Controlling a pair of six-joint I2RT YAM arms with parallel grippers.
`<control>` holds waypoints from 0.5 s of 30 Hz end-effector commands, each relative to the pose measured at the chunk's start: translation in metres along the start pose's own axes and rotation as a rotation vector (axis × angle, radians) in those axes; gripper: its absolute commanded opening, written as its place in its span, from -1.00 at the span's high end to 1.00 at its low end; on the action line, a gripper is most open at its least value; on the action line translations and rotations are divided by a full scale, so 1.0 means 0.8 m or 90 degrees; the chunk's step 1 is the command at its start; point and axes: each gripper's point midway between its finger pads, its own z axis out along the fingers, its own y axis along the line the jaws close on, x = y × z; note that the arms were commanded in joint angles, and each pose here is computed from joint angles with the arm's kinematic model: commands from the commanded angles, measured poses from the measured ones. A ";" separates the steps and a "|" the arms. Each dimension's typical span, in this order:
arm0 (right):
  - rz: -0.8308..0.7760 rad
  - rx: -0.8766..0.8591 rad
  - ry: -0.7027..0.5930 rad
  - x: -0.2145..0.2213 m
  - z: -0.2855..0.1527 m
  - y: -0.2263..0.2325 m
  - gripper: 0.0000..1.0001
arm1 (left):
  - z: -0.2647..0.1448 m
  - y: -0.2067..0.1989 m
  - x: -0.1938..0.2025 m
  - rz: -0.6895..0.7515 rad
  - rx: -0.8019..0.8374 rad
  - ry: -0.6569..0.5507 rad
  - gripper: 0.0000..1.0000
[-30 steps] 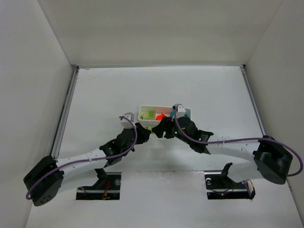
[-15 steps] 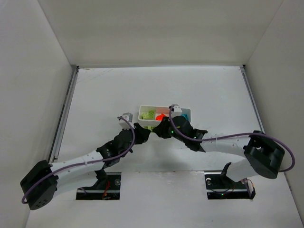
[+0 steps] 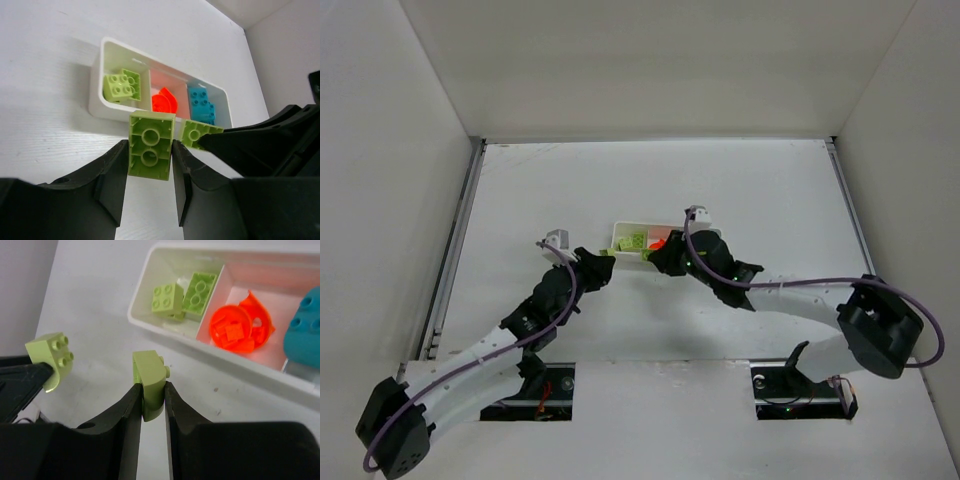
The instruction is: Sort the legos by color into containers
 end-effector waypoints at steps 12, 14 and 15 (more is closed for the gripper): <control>-0.093 0.075 -0.045 -0.068 0.091 0.004 0.46 | 0.018 0.012 -0.010 0.027 -0.027 -0.015 0.62; -0.109 0.099 -0.044 -0.069 0.097 -0.004 0.46 | 0.019 0.013 -0.010 0.030 -0.026 -0.014 0.61; -0.115 0.109 -0.047 -0.070 0.099 -0.008 0.46 | 0.019 0.013 -0.010 0.030 -0.025 -0.013 0.61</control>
